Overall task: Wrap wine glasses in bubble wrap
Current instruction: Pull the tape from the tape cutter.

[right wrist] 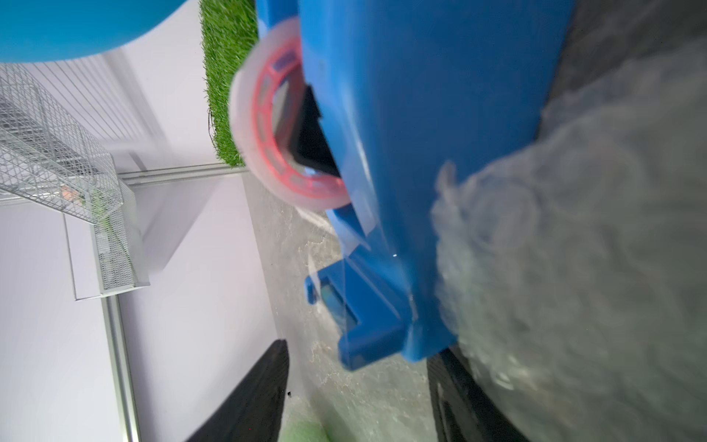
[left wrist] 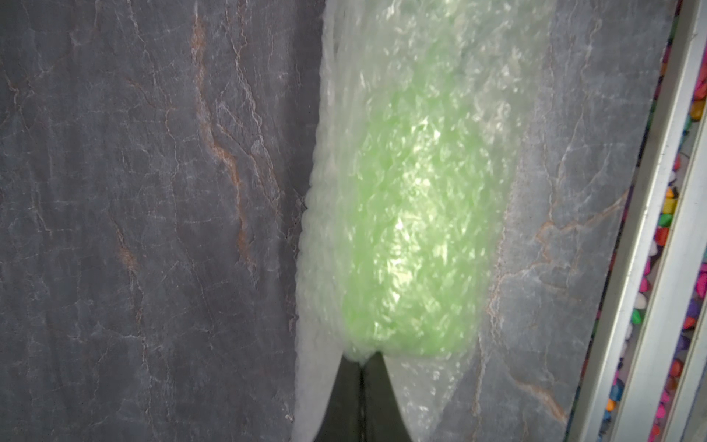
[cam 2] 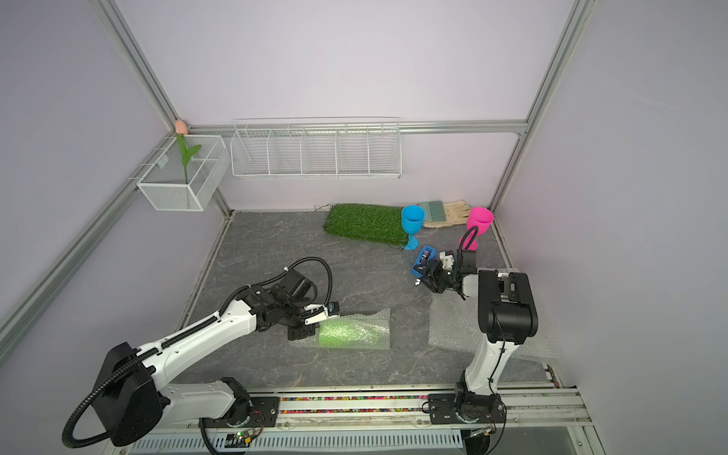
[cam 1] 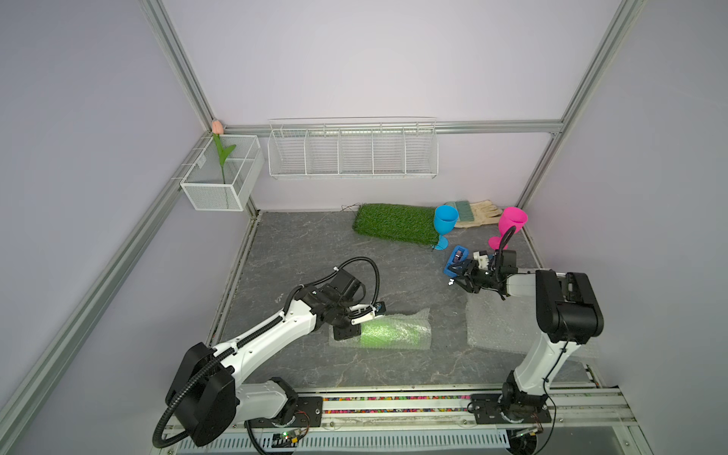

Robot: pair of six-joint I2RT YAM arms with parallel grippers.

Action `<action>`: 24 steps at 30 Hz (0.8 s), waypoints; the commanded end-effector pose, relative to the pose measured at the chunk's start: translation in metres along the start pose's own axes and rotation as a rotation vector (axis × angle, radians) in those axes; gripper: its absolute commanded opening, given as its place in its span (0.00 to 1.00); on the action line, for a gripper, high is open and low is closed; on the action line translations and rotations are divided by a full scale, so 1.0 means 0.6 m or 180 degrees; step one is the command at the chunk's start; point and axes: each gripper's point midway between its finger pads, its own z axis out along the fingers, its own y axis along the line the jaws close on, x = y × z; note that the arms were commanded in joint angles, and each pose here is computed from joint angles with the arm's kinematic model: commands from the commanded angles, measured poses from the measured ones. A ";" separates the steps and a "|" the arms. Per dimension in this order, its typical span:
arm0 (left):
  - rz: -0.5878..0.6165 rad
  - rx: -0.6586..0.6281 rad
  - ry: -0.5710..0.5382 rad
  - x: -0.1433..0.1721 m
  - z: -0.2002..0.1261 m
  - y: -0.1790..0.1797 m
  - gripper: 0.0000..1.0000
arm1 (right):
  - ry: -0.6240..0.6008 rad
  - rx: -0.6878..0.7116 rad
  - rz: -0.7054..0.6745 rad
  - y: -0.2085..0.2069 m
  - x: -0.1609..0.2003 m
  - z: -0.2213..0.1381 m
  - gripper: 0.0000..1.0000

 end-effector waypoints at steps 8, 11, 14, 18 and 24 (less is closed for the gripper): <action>0.0060 0.0071 0.0053 0.007 0.007 -0.010 0.00 | -0.0105 -0.0093 -0.0207 0.022 -0.011 -0.003 0.31; 0.0060 0.0074 0.0050 0.007 0.007 -0.010 0.00 | -0.0099 -0.0082 -0.0198 0.021 -0.009 -0.002 0.23; 0.0062 0.0066 0.0041 0.006 0.006 -0.010 0.00 | -0.0104 -0.0077 -0.0199 0.021 -0.008 -0.003 0.17; 0.0061 0.0069 0.0045 0.007 0.006 -0.009 0.00 | -0.0090 -0.0086 -0.0174 0.024 -0.004 -0.004 0.08; 0.0056 0.0068 0.0041 0.007 0.004 -0.010 0.00 | -0.0072 -0.0138 -0.0168 0.052 0.014 -0.009 0.07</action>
